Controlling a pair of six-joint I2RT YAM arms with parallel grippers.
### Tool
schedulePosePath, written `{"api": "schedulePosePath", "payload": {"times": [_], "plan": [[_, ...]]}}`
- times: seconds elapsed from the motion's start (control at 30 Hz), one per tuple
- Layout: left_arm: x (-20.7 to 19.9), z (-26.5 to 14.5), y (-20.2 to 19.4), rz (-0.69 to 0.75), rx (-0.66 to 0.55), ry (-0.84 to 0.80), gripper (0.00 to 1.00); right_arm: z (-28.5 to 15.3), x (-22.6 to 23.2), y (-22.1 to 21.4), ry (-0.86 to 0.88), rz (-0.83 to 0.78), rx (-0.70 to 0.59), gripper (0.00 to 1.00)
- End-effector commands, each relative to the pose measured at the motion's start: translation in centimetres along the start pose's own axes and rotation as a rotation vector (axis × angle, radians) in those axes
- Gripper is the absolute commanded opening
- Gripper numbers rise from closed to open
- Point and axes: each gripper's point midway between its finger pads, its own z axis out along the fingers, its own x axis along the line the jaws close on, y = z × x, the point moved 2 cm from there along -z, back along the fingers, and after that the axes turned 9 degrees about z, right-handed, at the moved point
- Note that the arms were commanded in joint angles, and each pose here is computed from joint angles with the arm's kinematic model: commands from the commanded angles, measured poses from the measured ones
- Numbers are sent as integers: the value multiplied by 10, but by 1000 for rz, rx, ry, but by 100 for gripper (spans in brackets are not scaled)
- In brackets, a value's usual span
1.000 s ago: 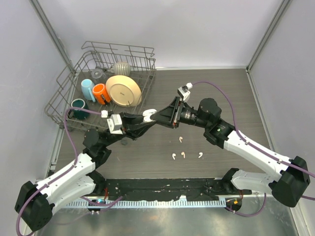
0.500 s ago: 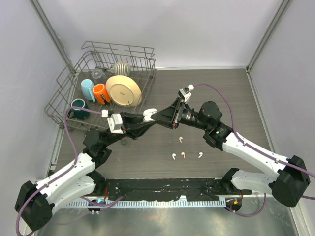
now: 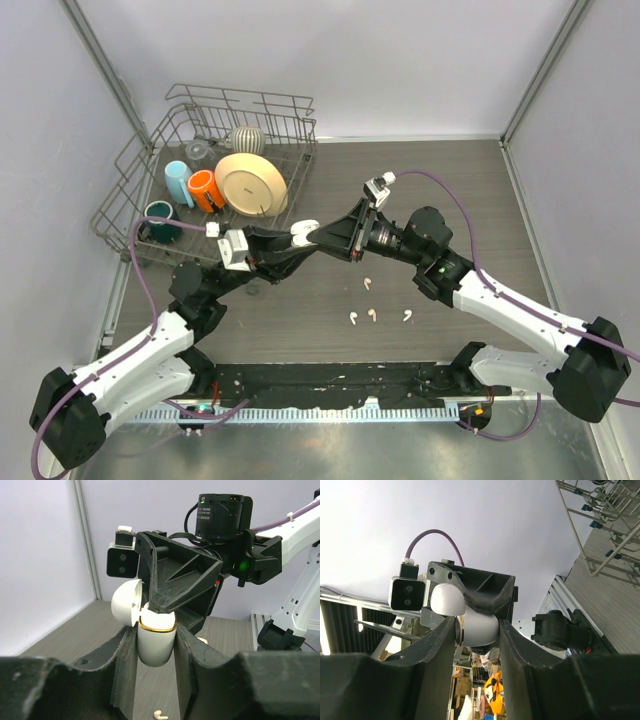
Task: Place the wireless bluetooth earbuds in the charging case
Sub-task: Adjust the charging case.
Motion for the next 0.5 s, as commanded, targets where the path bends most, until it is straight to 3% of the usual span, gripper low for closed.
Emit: {"api": "schedulePosePath", "payload": {"times": [0.0, 0.47], "plan": [[5, 1, 14, 7, -48, 36, 39, -8, 30, -3, 104, -72, -11, 1], [6, 2, 17, 9, -46, 36, 43, -5, 21, -3, 69, -55, -4, 1]]}}
